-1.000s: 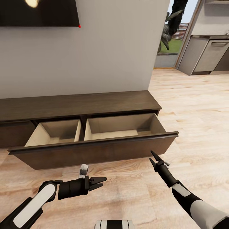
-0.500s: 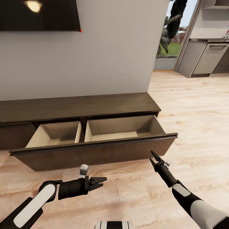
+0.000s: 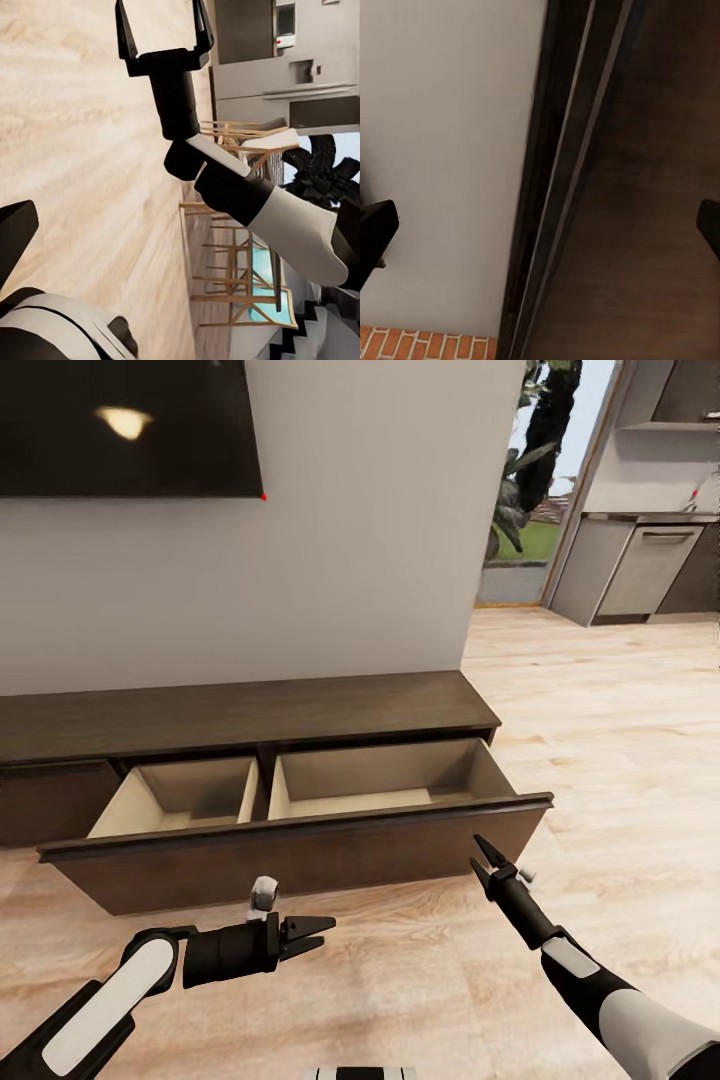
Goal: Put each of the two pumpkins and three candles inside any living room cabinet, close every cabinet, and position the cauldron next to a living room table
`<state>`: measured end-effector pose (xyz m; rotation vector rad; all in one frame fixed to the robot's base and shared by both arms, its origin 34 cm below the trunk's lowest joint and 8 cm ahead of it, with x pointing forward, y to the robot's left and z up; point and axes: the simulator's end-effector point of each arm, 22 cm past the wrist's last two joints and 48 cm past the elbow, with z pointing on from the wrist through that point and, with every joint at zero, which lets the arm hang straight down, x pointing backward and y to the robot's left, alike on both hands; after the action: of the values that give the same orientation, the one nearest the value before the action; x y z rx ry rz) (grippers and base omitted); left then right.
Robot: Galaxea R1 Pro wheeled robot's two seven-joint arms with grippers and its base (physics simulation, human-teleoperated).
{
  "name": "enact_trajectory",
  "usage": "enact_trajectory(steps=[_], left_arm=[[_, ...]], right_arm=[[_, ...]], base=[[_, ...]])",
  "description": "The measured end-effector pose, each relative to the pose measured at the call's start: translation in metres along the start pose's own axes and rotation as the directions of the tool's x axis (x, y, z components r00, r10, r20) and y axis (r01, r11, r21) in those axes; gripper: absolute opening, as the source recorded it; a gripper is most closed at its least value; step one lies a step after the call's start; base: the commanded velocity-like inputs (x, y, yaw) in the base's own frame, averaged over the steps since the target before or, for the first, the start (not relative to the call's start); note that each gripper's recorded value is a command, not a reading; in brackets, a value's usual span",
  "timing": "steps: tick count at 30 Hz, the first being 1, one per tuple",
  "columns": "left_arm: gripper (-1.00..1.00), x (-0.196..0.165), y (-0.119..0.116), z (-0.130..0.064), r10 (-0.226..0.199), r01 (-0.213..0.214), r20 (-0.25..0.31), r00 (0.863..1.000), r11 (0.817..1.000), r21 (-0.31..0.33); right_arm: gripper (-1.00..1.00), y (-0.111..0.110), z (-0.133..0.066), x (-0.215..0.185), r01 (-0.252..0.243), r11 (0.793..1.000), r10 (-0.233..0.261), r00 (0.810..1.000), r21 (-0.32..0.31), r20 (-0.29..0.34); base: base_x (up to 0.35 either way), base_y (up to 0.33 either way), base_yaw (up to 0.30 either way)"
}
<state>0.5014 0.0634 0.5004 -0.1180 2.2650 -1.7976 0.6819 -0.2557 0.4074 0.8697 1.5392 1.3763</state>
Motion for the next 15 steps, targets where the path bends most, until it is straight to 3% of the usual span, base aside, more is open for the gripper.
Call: enact_trajectory(steps=[15], left_arm=[[1.0, -0.006, -0.025, -0.008, 0.054, -0.054, 0.023, 0.998, 0.999, 0.01]], right_arm=[[1.0, 0.031, 0.002, -0.008, 0.026, 0.999, -0.026, 1.0, -0.034, 0.016]], base=[[0.0, 0.0, 0.0]])
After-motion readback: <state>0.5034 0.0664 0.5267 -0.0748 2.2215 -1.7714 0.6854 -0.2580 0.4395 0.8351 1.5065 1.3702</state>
